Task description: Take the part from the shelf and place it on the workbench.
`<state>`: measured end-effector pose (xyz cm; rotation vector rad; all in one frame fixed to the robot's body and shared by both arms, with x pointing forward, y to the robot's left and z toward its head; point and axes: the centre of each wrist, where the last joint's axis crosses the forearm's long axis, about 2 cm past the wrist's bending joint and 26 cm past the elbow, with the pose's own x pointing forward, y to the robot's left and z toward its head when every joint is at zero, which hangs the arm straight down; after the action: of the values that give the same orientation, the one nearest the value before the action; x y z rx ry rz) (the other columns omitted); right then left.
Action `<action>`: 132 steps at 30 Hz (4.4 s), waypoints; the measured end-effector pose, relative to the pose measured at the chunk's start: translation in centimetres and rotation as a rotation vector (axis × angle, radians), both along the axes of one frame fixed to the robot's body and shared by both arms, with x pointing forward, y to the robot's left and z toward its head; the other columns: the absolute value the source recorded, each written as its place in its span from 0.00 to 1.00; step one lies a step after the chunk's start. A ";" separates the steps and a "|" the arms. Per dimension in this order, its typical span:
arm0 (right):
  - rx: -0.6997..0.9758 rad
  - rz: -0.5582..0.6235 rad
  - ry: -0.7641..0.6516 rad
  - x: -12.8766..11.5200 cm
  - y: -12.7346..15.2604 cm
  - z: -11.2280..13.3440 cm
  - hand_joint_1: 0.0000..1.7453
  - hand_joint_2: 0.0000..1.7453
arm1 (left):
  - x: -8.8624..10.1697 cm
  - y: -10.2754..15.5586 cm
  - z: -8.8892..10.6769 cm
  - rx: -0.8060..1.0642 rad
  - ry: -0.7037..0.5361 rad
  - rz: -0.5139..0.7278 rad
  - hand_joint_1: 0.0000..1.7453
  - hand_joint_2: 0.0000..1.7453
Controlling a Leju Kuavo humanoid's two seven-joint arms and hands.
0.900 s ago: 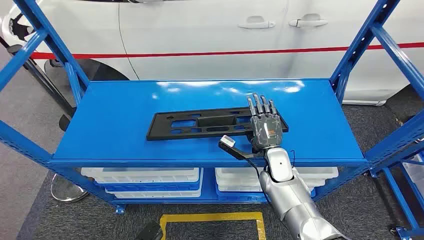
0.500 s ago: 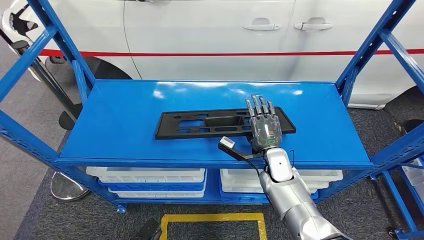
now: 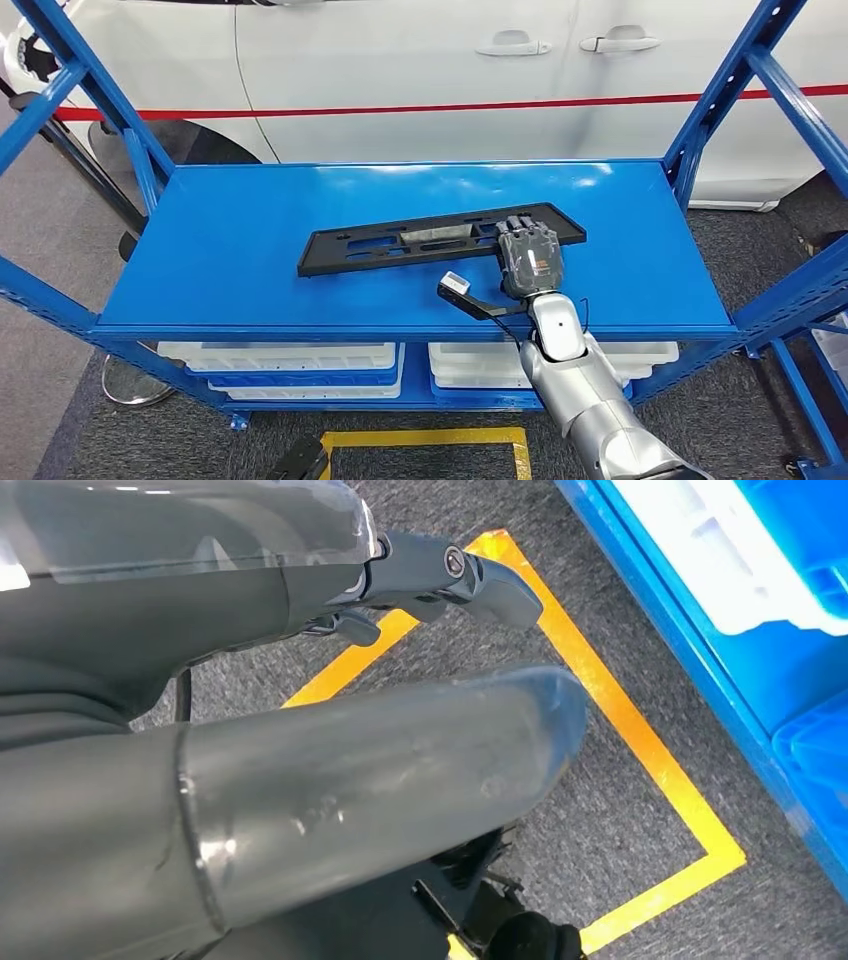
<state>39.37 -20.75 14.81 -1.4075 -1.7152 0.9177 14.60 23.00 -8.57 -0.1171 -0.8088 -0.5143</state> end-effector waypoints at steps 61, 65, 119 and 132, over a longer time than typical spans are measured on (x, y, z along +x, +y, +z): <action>0.139 0.360 -0.828 -8.1 -1.2 14.9 1.00 1.00 | -2.5 -1.1 -0.5 0.112 -0.085 0.045 0.00 1.00; 0.159 0.366 -0.819 -8.7 -0.6 14.5 1.00 1.00 | -2.6 -1.1 -0.5 0.113 -0.075 0.057 0.00 1.00; 0.391 0.409 -0.862 -9.3 1.2 15.3 1.00 1.00 | -3.2 -2.1 -0.6 0.085 0.025 0.097 0.00 1.00; 0.394 0.400 -0.873 -8.7 1.2 16.2 1.00 1.00 | -1.9 -2.3 -0.2 0.078 0.004 0.104 0.00 1.00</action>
<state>30.68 -19.57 31.04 -1.2856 -2.7087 0.0757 12.71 20.75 -8.77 -0.0039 -0.7850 -0.4472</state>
